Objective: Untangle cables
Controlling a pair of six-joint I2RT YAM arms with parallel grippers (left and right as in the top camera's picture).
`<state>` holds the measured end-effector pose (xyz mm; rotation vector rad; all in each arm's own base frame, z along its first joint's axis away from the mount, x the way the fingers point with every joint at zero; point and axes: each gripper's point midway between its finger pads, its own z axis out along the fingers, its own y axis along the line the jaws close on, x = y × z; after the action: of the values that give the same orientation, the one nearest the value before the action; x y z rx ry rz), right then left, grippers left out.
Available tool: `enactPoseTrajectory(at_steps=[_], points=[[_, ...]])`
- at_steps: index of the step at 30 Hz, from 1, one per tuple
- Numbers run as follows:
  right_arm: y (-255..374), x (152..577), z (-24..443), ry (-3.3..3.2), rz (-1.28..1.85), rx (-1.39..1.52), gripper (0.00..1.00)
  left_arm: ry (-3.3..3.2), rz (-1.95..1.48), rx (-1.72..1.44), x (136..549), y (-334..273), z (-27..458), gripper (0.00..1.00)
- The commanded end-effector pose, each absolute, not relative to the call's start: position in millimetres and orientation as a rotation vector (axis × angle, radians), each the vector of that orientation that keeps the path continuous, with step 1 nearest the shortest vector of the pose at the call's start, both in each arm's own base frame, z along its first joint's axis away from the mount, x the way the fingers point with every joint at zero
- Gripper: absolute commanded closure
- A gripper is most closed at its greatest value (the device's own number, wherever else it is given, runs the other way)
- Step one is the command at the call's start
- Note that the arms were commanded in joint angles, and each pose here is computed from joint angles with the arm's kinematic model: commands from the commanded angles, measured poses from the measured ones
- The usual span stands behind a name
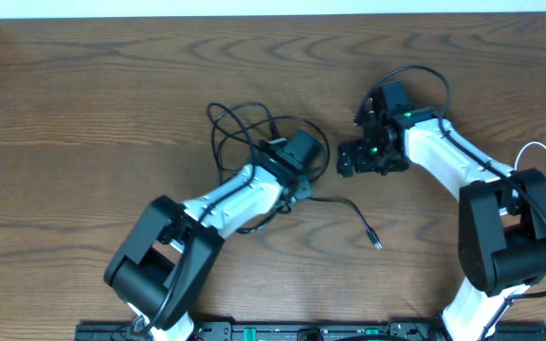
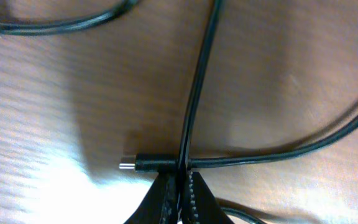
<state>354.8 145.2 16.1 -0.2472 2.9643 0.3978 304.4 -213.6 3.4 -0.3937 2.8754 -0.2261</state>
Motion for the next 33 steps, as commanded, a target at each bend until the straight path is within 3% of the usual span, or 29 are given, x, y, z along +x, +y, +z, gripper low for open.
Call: enactPoseTrajectory(at_steps=[1,8,13,17,26,28,33], points=[[157.0,355.2,18.8,2.939,0.418,-0.289,0.01,2.924,-0.282,-0.432,305.8,-203.8,-2.5,0.92],[174.0,351.5,18.1,2.937,0.445,-0.246,0.01,2.966,-0.501,-0.435,323.2,-182.3,2.5,0.93],[216.8,341.3,33.2,2.888,0.771,-0.329,0.01,2.945,-0.700,-0.479,337.0,-169.8,11.1,0.92],[226.3,337.3,35.6,2.881,0.814,-0.354,0.01,2.929,-0.904,-0.521,340.0,-168.4,21.9,0.93],[229.6,325.7,35.8,3.003,0.881,-0.004,0.03,2.871,-1.079,-0.740,349.4,-157.8,33.3,0.93],[231.9,322.6,34.9,3.021,0.883,0.054,0.08,2.849,-1.085,-0.722,354.6,-158.4,34.9,0.92],[237.3,311.0,26.5,3.080,0.888,0.362,0.09,2.836,-1.081,-0.621,357.9,-159.1,36.1,0.93]])
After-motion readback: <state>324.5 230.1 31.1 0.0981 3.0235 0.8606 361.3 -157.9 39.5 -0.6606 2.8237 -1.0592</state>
